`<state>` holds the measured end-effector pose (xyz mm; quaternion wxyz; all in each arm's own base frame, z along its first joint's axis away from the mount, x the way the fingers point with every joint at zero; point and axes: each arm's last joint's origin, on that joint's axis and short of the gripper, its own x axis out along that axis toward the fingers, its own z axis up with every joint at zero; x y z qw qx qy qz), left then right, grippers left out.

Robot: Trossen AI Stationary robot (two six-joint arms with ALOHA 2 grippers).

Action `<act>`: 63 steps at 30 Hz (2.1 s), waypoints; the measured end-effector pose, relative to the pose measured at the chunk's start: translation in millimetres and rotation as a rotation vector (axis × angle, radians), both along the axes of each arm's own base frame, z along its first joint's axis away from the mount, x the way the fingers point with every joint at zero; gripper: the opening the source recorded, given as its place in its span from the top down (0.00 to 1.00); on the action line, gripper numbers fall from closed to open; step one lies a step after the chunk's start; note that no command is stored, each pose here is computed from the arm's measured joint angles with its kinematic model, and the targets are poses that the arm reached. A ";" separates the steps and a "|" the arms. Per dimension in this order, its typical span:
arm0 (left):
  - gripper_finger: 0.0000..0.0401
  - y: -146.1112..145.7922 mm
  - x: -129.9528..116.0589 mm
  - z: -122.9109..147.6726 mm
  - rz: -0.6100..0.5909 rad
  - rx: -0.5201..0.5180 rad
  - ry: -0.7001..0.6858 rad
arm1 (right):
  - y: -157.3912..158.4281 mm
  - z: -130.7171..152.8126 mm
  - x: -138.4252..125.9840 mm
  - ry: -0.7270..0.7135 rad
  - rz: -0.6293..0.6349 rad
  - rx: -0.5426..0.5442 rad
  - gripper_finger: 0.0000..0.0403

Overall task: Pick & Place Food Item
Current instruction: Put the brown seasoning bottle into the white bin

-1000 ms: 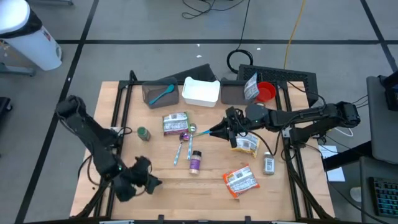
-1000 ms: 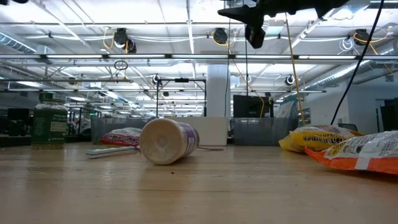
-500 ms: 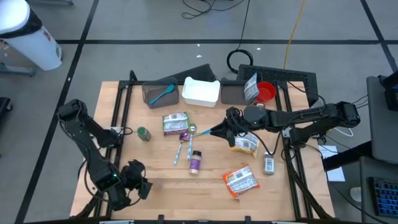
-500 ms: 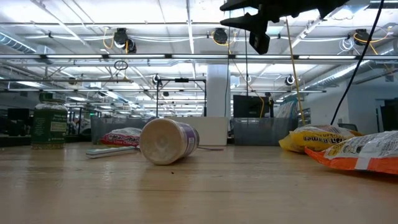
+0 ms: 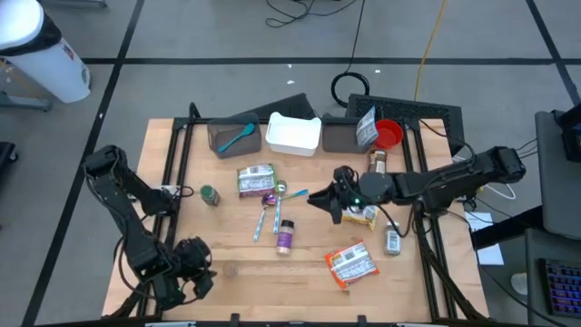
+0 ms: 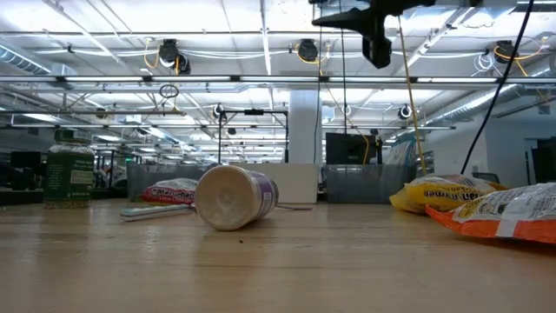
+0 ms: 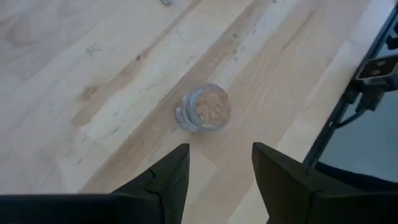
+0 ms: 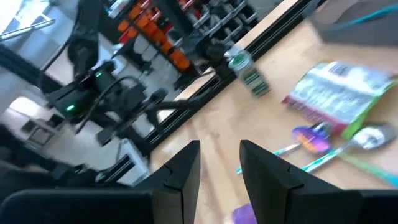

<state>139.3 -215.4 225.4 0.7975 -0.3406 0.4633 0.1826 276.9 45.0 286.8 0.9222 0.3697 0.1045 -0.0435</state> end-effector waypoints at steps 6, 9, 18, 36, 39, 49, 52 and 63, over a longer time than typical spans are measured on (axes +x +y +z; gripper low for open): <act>0.52 1.9 2.6 0.0 0.000 0.008 0.001 | 18.4 0.3 -4.8 -0.009 -0.086 -0.024 0.74; 0.45 1.6 2.3 -0.2 -0.004 0.004 0.008 | 23.5 0.3 -6.2 -0.011 -0.085 -0.028 0.74; 0.08 -8.3 -5.5 2.8 -0.031 0.021 -0.118 | 31.1 0.3 -8.3 -0.011 -0.058 -0.019 0.74; 0.11 -71.7 -31.6 -38.7 -0.163 -0.033 -0.253 | 38.3 -21.0 4.9 0.056 -0.067 0.038 0.74; 0.09 -78.1 -30.5 -54.0 -0.125 -0.019 -0.265 | 39.5 -26.7 8.4 0.073 -0.067 0.032 0.74; 0.08 -79.0 -20.6 -94.6 -0.116 0.163 -0.253 | 39.0 -32.5 12.6 0.060 -0.113 -0.055 0.74; 0.09 -73.7 -15.3 -103.2 -0.083 0.225 -0.247 | 37.4 -36.7 11.2 0.068 -0.143 -0.093 0.74; 0.05 -66.8 1.1 -128.2 -0.013 0.316 -0.235 | 35.5 -51.2 5.9 0.082 -0.121 -0.183 0.74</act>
